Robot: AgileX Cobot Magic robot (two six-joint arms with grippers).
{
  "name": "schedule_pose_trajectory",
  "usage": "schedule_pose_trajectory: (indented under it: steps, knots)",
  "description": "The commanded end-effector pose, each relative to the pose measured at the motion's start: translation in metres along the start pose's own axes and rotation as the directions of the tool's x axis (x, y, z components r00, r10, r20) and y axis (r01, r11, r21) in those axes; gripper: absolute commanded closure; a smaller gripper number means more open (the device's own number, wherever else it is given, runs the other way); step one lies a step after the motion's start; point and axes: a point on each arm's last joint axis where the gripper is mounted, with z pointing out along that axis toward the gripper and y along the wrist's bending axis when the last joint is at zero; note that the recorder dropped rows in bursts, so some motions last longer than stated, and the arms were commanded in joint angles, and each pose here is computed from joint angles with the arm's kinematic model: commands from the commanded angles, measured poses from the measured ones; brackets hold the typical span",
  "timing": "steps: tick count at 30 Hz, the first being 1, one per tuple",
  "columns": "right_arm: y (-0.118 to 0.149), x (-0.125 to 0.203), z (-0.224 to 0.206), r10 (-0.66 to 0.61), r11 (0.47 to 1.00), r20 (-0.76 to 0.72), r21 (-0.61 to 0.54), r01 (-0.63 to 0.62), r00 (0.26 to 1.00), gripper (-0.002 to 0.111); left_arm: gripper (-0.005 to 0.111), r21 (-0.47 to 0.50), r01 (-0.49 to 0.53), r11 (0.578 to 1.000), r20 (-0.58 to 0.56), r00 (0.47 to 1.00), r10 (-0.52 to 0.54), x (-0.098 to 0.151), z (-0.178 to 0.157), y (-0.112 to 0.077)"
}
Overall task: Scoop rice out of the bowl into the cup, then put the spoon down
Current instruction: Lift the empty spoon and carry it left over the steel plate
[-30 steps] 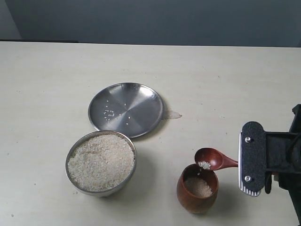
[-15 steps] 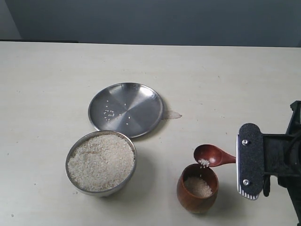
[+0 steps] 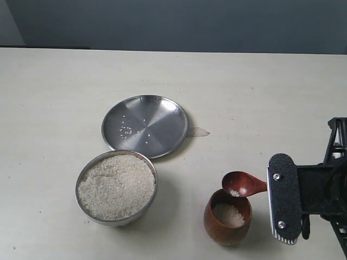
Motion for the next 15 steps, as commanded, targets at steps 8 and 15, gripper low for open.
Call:
schedule_pose_trajectory:
  steps: [8, 15]
  knots:
    - [0.0036, -0.0030, -0.0027, -0.038, 0.998, -0.008, 0.043, 0.039, 0.999, 0.109, 0.106, -0.003, -0.001, 1.000, 0.012, 1.000, 0.001, -0.0021, -0.0009, 0.0002]
    - [0.0022, -0.0012, -0.0031, -0.048, 0.997, -0.031, 0.061, 0.050, 0.998, 0.109, 0.106, -0.003, -0.001, 1.000, 0.012, 1.000, 0.001, -0.0021, -0.0009, 0.0002]
